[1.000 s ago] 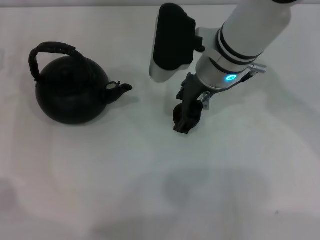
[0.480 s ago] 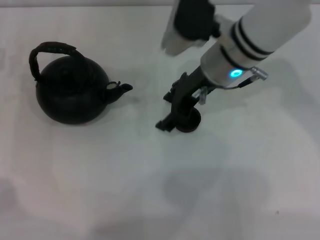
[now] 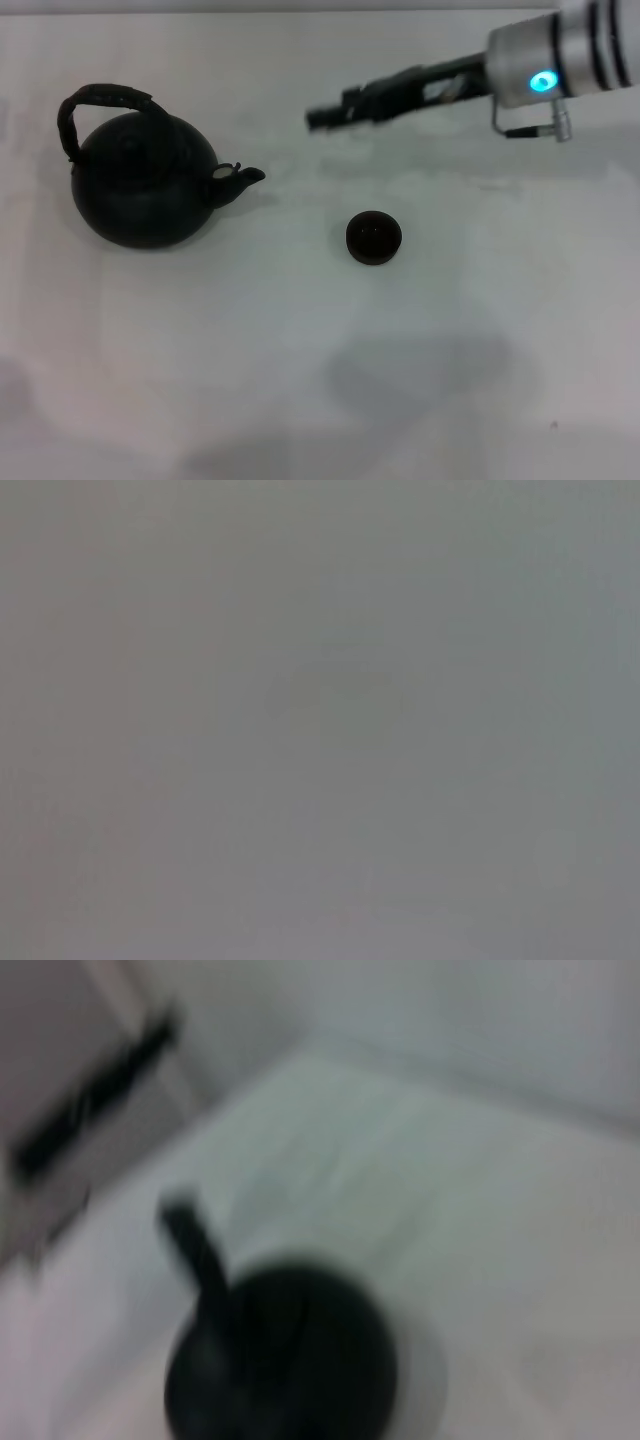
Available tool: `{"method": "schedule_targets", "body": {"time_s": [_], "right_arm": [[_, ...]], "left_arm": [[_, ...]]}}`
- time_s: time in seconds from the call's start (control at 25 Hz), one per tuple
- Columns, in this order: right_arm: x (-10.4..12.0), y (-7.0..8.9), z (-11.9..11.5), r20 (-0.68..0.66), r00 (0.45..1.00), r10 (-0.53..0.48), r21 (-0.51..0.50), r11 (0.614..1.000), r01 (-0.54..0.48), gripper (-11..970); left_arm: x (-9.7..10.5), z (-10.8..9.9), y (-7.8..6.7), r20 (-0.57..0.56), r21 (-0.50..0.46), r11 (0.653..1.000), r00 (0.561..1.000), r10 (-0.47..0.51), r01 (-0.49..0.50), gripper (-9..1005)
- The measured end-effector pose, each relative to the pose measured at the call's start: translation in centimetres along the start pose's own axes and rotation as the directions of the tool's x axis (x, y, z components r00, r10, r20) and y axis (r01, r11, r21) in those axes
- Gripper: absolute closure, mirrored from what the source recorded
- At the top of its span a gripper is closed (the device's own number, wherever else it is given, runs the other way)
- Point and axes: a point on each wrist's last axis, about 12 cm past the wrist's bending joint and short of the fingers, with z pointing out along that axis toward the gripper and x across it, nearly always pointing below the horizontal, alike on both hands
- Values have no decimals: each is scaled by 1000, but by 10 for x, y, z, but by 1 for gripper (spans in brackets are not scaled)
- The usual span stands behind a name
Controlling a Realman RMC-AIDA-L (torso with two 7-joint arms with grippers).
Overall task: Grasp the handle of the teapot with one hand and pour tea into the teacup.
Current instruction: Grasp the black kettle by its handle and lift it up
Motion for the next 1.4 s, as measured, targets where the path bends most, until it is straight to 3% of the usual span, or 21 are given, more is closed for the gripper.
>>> {"method": "schedule_targets", "body": {"time_s": [0.12, 0.24, 0.32, 0.36, 0.4, 0.48, 0.56, 0.64, 0.72, 0.84, 0.92, 1.0, 1.08, 1.24, 1.4], "right_arm": [[10, -18, -19, 193, 965, 179, -2, 983, -182, 101], [27, -37, -41, 384, 864, 326, -15, 938, -347, 101], [42, -49, -54, 506, 759, 410, -39, 890, -455, 101], [61, -59, -67, 614, 617, 491, -87, 820, -566, 101], [61, -59, -67, 614, 617, 491, -87, 820, -566, 101], [88, -68, -79, 723, 478, 498, -105, 764, -637, 101], [95, -70, -82, 749, 463, 474, -82, 759, -646, 101], [105, -75, -86, 778, 482, 404, 1, 766, -643, 101], [110, -79, -88, 783, 535, 316, 110, 777, -620, 101], [108, -84, -90, 732, 676, 84, 342, 812, -472, 101], [103, -84, -91, 666, 739, -100, 488, 808, -330, 102], [100, -84, -90, 614, 754, -232, 585, 776, -238, 102], [97, -85, -90, 587, 752, -299, 638, 743, -203, 102], [92, -87, -96, 565, 746, -353, 678, 714, -176, 102], [95, -89, -101, 521, 755, -398, 718, 682, -136, 102]], "left_arm": [[0, -1, 1, -2, -1, 1000, 1000, 0, 0, 270], [1, -2, 0, -5, 0, 1000, 1000, 0, 0, 270], [2, -3, 0, -11, 8, 1000, 1000, 6, -6, 270], [3, -3, -2, -28, 42, 999, 999, 29, -27, 270], [3, -3, -2, -28, 42, 999, 999, 29, -27, 270], [4, -4, -1, -43, 70, 997, 998, 47, -44, 270], [4, -6, 1, -49, 73, 996, 998, 51, -47, 270], [5, -8, 2, -53, 73, 996, 997, 52, -48, 269], [7, -12, 4, -59, 76, 996, 997, 51, -46, 269], [10, -18, 6, -77, 88, 995, 996, 47, -41, 269], [15, -27, 7, -112, 114, 993, 993, 43, -30, 269], [19, -39, 9, -141, 143, 990, 990, 27, -7, 269], [21, -51, 12, -154, 164, 986, 988, -2, 27, 269], [25, -84, 16, -143, 171, 982, 988, -50, 75, 269], [30, -118, 16, -155, 243, 968, 988, -23, 61, 270]]}}
